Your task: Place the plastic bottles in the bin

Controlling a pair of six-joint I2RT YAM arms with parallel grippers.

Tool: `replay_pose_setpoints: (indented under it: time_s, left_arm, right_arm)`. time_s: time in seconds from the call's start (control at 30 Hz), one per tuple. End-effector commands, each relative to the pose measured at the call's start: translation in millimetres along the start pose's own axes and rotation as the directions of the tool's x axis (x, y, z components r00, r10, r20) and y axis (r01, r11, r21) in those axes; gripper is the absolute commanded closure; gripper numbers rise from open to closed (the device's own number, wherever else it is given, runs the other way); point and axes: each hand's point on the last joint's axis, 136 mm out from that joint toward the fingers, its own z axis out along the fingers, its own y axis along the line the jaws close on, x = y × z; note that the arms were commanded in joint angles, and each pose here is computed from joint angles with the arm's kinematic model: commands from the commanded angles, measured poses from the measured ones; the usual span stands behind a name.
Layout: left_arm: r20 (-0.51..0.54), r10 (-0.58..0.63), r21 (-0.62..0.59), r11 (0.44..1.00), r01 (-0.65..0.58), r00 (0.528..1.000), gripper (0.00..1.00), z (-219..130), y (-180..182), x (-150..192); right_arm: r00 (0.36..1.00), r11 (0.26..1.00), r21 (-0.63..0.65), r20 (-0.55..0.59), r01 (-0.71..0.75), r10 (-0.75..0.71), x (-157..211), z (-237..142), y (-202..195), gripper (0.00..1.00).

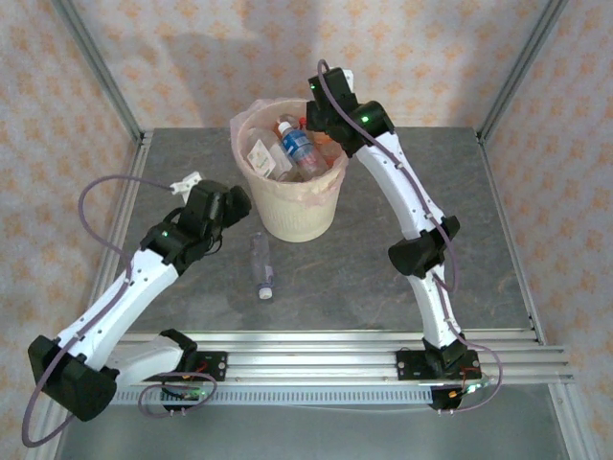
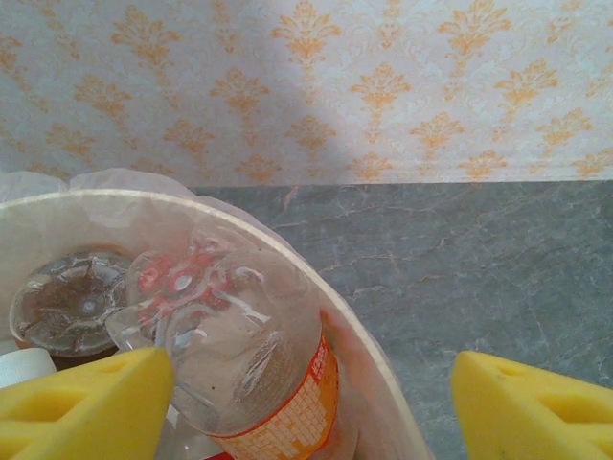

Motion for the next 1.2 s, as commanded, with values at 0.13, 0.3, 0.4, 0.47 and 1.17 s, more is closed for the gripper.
replay_pose_setpoints:
  time_s: [0.13, 0.3, 0.4, 0.47, 1.17]
  left_arm:
    - [-0.113, 0.109, 0.042, 0.994, -0.104, 0.988, 0.00, -2.9, 13.1, 55.2]
    - [-0.162, 0.152, 0.063, 0.988, -0.144, 0.975, 0.00, 5.4, 12.4, 85.0]
    - [-0.183, 0.176, 0.056, 0.984, -0.169, 0.967, 0.00, 14.6, 14.1, 98.0]
    - [-0.204, 0.199, 0.052, 0.980, -0.193, 0.958, 0.00, 22.5, 14.7, 107.6]
    - [-0.356, 0.281, -0.065, 0.944, -0.324, 0.891, 0.08, 88.6, 33.1, 167.4]
  right_arm:
    - [1.000, 0.994, -0.110, -0.004, -0.029, 0.029, -12.9, -48.8, -1.1, 0.09]
    - [0.999, 0.984, -0.171, 0.017, -0.047, 0.051, -23.7, -84.0, -4.6, 0.00]
    - [0.998, 0.982, -0.181, 0.017, -0.056, 0.060, -24.6, -102.1, -10.9, 0.01]
    - [0.997, 0.982, -0.175, 0.015, -0.066, 0.070, -23.1, -112.0, -17.5, 0.01]
    - [0.967, 0.972, -0.097, 0.123, -0.214, 0.225, 34.3, -179.7, -97.9, 0.01]
